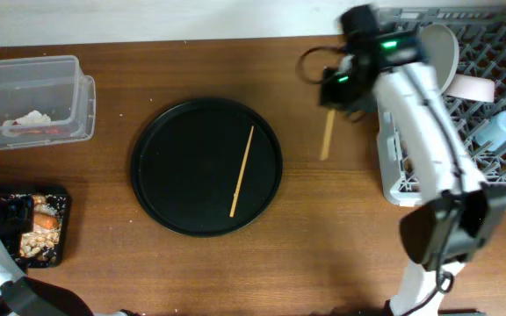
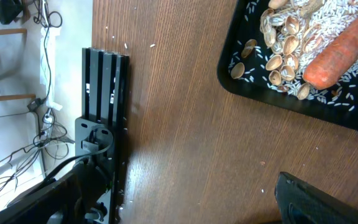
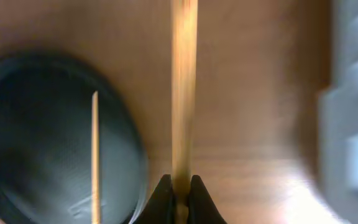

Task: Sort waste into correct bins and load items into the dishwasher rack
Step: 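Carry the chopstick right and drop it into the dish rack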

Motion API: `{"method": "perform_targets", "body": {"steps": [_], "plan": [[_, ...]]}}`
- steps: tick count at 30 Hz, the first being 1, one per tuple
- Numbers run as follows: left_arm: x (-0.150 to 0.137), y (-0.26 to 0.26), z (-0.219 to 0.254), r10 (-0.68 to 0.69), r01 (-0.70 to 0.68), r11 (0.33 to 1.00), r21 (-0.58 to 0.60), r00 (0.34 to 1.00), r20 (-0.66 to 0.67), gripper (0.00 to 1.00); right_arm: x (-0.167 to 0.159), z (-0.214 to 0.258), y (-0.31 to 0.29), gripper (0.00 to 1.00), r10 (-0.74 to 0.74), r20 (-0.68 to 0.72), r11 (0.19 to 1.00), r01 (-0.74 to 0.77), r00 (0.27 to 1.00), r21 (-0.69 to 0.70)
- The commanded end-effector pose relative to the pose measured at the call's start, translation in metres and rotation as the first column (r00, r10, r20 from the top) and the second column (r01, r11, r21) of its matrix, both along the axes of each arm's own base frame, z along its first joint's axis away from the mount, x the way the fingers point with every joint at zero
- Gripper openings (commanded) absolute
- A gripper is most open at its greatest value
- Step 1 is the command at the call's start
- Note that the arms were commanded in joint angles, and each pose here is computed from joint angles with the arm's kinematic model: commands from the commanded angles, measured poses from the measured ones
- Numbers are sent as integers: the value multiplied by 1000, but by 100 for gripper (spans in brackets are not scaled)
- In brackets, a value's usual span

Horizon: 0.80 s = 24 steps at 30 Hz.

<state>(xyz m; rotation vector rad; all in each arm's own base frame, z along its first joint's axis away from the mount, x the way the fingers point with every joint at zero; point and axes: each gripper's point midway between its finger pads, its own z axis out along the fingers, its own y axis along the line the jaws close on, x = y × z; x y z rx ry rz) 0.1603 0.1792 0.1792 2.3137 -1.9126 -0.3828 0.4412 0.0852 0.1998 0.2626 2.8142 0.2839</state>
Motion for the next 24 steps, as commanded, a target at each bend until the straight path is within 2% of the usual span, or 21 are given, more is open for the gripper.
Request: {"method": "perform_targets", "body": {"steps": [1, 3, 7, 9, 13, 14, 17, 18, 20, 22, 24], "plan": [[-2, 1, 4, 17, -17, 1000, 19, 1000, 9, 99, 16, 5, -77, 4, 42, 68, 996, -36, 997, -87], [-2, 1, 4, 17, -17, 1000, 19, 1000, 9, 99, 26, 9, -127, 4, 54, 122, 989, -37, 991, -140], [-2, 1, 4, 16, -16, 1000, 19, 1000, 9, 99, 45, 7, -167, 4, 124, 197, 978, -86, 973, -193], [-2, 1, 4, 17, -17, 1000, 19, 1000, 9, 99, 53, -11, -169, 4, 179, 174, 967, -140, 968, -214], [-2, 1, 4, 17, -17, 1000, 19, 1000, 9, 99, 66, -63, -170, 4, 182, 102, 969, -161, 978, -187], [-2, 1, 4, 17, -17, 1000, 19, 1000, 9, 99, 66, -69, -170, 8, 182, 90, 970, -163, 979, -182], [-2, 1, 4, 17, -17, 1000, 19, 1000, 9, 99, 66, -70, -170, 54, 163, 87, 974, -146, 983, -174], [-2, 1, 4, 17, -17, 1000, 19, 1000, 9, 99, 64, -66, -170, 63, 156, 89, 975, -139, 984, -171], [-2, 1, 4, 17, -17, 1000, 19, 1000, 9, 99, 60, -48, -169, 72, 130, 104, 980, -112, 986, -164], [-2, 1, 4, 17, -17, 1000, 19, 1000, 9, 99, 58, -15, -157, 72, 109, 143, 989, -93, 984, -113], [-2, 1, 4, 17, -17, 1000, 19, 1000, 9, 99, 51, 36, -104, 71, 145, 216, 982, -167, 965, 86]]}}
